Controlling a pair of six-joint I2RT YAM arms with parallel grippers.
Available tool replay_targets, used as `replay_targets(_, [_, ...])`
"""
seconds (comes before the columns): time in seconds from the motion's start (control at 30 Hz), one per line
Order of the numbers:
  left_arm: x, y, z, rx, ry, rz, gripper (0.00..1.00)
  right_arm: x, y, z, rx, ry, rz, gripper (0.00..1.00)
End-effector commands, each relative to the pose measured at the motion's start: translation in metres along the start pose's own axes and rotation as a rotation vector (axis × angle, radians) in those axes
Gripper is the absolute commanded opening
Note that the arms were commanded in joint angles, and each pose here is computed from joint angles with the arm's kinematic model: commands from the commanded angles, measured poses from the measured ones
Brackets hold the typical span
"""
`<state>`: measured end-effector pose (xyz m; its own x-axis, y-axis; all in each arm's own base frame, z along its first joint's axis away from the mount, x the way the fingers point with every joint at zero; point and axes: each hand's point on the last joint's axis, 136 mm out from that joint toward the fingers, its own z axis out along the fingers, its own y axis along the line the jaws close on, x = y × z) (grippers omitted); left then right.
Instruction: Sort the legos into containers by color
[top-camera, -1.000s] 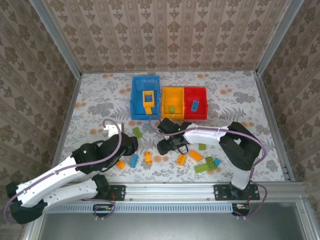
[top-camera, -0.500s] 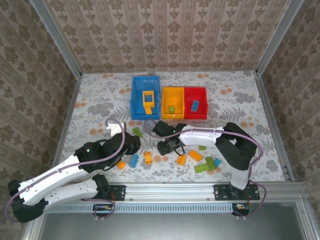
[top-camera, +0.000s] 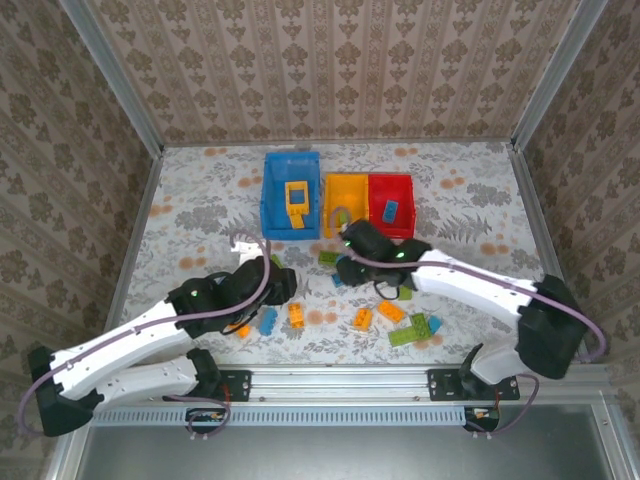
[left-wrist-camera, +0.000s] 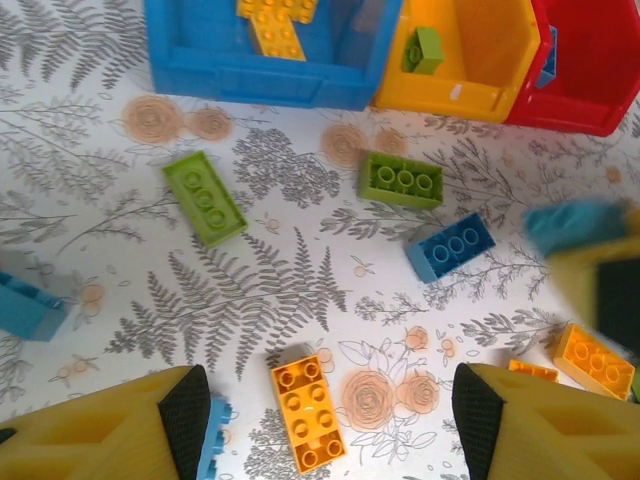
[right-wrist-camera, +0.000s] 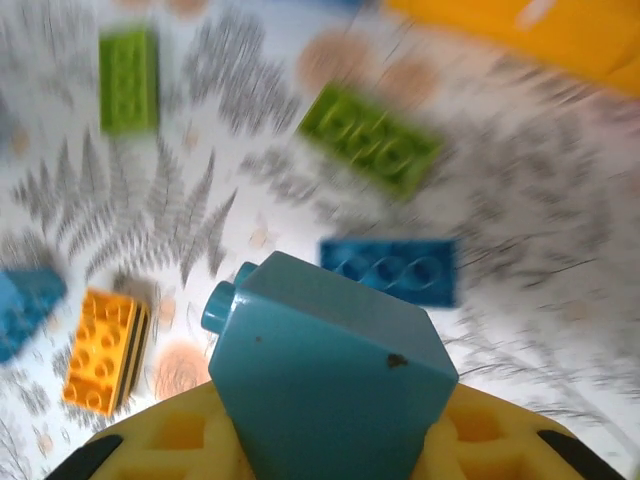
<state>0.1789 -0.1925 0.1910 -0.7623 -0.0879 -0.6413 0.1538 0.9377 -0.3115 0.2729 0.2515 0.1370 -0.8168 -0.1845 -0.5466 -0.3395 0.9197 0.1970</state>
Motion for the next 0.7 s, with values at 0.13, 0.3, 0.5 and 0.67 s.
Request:
replay_targets(0.13, [-0.02, -0.067, 0.008, 0.153, -0.016, 0.054, 0.67, -0.035, -0.1, -0.016, 0.144, -0.06, 0.209, 0.25])
replay_targets(0.3, [-0.021, -0.093, 0.018, 0.173, 0.006, 0.091, 0.66, -0.06, -0.141, 0.013, 0.203, -0.03, 0.281, 0.24])
replay_targets(0.5, [-0.019, -0.105, 0.021, 0.179, 0.016, 0.11, 0.66, -0.084, -0.159, 0.047, 0.227, 0.0, 0.297, 0.26])
replay_targets(0.67, [-0.016, -0.103, 0.02, 0.177, 0.017, 0.107, 0.66, -0.095, -0.161, 0.07, 0.184, 0.02, 0.304, 0.31])
